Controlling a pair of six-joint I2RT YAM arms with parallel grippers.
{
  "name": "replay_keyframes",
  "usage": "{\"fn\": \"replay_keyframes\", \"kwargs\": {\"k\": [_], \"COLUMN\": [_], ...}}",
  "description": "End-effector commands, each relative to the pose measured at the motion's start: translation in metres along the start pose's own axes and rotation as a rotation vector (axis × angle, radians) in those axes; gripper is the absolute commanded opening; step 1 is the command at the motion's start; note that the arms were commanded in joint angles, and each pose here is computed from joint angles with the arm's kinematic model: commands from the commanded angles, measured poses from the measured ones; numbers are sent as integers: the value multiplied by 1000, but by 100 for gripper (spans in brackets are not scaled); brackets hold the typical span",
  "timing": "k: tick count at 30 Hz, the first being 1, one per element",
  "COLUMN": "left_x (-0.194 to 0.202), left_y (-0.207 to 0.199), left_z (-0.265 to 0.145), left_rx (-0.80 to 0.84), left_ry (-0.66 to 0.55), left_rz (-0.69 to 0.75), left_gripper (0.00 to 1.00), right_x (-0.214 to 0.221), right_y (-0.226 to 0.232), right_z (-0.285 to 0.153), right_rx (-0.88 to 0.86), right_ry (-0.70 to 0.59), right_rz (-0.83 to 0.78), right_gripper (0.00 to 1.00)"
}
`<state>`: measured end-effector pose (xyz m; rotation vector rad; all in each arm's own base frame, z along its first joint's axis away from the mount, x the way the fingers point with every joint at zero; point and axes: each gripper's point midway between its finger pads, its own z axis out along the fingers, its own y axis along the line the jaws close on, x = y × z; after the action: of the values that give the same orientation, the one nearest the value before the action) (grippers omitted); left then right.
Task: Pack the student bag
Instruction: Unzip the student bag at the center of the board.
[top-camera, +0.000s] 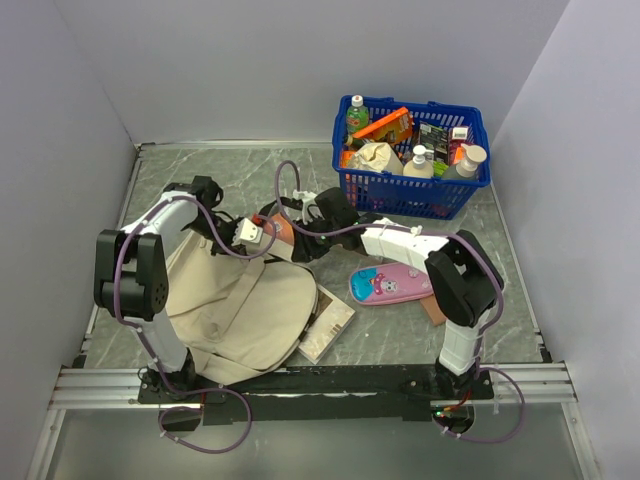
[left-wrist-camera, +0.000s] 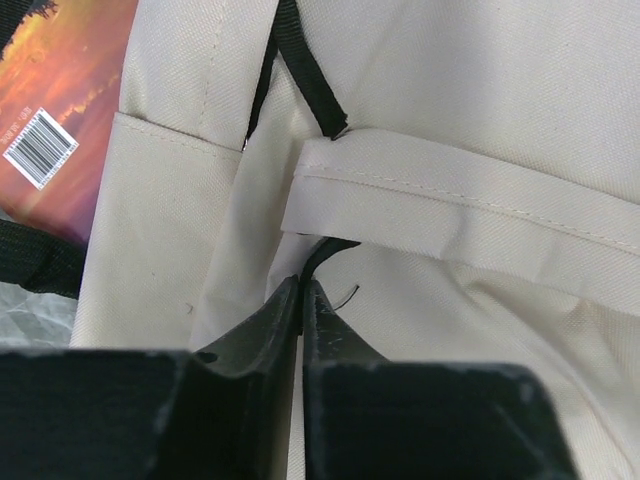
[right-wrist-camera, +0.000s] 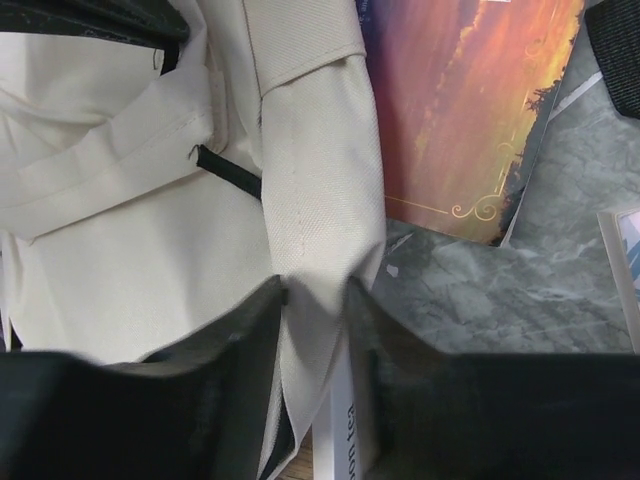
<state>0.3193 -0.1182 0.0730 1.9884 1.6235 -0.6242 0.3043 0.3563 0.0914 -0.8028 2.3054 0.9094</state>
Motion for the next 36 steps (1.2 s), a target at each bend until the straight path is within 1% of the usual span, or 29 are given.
{"fn": "replay_keyframes", "kwargs": {"k": [1, 2, 3, 5, 8, 9, 13, 21, 25, 32, 36], "left_x": [-19, -23, -25, -30, -33, -34, -32, -20, -12, -14, -16], "left_y": [1, -1, -2, -8, -20, -22, -33, -53, -61, -69, -89], "left_z": [-15, -17, -18, -23, -27, -27, -30, -26, -21, -25, -28], "left_rx": [-20, -22, -22, -29, -27, -27, -18, -9, -21, -20, 10], "left_ry": [-21, -23, -23, -23, -20, -18, 2, 48, 68, 73, 77], "left_rz": [52, 56, 59, 71, 79, 79, 67, 37, 31, 18, 5], "left_gripper": [6, 5, 1, 1, 1, 1, 1, 2, 2, 2, 3], "right_x": [-17, -17, -17, -21, -25, -26, -33, -54, -53, -51, -59], "right_y": [8, 9, 7, 5, 5, 3, -6, -35, -44, -67, -86], "right_z": [6, 7, 9, 9, 11, 12, 9, -13, -17, -19, -24], "right_rx": [-52, -55, -55, -53, -65, -61, -13, 113, 144, 235, 315], "right_ry": [-34, -34, -35, -42, -50, -51, -67, -149, -153, -142, -163], "right_rz": [10, 11, 19, 27, 39, 46, 66, 119, 129, 161, 183], "right_gripper": [33, 31, 26, 22, 11, 0, 0, 0, 0, 0, 0]}}
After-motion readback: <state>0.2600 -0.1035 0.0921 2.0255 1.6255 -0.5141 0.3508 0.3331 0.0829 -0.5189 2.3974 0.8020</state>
